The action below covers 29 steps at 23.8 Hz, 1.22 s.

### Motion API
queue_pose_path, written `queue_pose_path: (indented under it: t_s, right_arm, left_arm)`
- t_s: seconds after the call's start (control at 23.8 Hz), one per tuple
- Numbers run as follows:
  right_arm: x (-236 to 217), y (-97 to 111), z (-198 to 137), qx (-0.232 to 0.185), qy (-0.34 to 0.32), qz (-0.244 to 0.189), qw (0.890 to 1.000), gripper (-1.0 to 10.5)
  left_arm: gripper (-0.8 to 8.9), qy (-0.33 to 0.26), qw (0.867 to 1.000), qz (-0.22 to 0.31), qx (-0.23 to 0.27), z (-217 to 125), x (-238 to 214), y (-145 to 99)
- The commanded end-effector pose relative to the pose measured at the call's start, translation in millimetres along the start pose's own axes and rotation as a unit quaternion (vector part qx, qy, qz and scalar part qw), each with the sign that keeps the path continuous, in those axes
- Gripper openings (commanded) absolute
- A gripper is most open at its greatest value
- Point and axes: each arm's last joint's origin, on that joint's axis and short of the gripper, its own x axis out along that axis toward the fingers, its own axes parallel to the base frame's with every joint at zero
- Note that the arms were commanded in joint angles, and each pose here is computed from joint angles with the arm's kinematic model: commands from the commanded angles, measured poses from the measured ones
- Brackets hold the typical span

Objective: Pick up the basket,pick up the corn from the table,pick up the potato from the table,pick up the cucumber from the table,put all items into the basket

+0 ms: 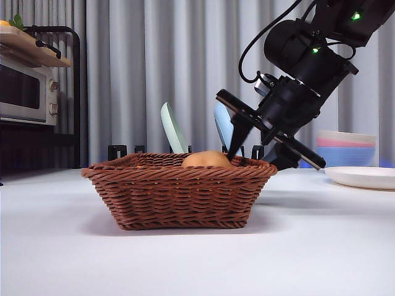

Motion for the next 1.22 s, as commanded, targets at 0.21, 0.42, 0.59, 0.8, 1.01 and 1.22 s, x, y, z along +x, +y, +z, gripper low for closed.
queue_pose_path:
  t_s: [0.21,0.42,0.59,0.8,1.01,1.22]
  right_arm:
    - [-72.7,16.6,7.5,-0.077,-0.056,0.015,0.995,5.6]
    - [-164.1,35.9,-17.9,-0.191,-0.107,0.02,0.976,0.2]
    - [-206.5,38.3,-37.3,-0.209,-0.164,-0.043,0.963,-0.1]
    - [-253.0,42.4,-64.5,-0.252,-0.249,-0.109,0.929,-0.1]
    - [-290.1,42.9,-90.1,-0.281,-0.32,-0.106,0.899,-0.1]
    - [-294.4,29.2,-114.1,-0.294,-0.36,-0.089,0.881,-0.1]
  left_arm:
    - [3.71,0.047,0.988,0.094,0.111,-10.5,-1.2,6.3]
    - [-0.09,0.045,0.984,0.091,0.144,-11.2,-8.5,8.9]
    - [-0.09,0.032,0.986,0.09,0.138,-13.2,-20.2,13.3]
    - [-0.09,-0.016,0.989,0.084,0.118,-37.6,-42.8,24.5]
    - [-0.09,-0.076,0.991,0.059,0.094,-85.1,-48.2,33.0]
    - [-0.09,-0.113,0.989,0.049,0.08,-135.9,-40.6,38.6]
